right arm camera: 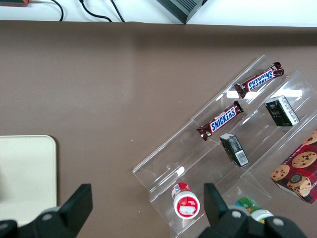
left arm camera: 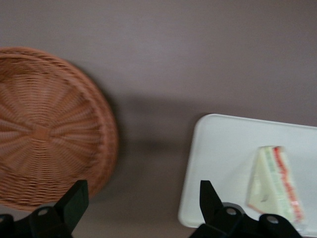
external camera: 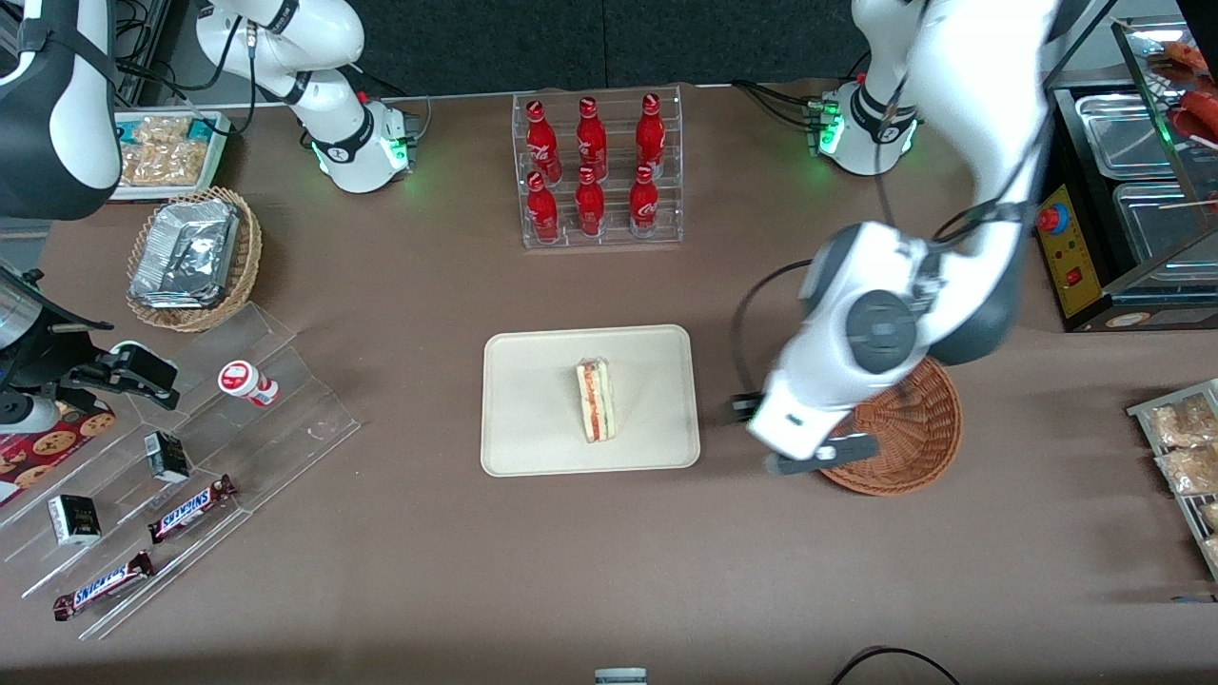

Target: Place sandwich from basket to tray

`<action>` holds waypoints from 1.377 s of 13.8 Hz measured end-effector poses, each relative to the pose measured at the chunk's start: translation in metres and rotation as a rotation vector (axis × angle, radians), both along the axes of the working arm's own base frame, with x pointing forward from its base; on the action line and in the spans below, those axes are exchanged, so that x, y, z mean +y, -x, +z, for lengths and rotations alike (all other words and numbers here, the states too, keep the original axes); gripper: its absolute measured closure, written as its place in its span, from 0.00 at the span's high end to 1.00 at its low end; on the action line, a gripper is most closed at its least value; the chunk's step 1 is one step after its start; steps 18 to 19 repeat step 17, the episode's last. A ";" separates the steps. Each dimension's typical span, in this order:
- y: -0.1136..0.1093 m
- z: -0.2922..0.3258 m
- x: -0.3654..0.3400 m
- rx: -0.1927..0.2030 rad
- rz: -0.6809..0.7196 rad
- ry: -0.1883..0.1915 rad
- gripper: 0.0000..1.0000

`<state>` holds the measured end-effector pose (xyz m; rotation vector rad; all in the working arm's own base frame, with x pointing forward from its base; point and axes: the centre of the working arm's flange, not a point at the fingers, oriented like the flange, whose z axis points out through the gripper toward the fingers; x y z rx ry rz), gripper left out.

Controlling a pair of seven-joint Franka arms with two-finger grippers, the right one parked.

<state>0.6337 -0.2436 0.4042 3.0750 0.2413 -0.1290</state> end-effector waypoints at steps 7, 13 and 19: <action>0.056 0.079 0.215 0.016 -0.101 -0.009 0.99; 0.084 0.197 0.222 -0.013 -0.138 -0.015 1.00; 0.088 0.238 0.222 -0.052 -0.140 -0.018 1.00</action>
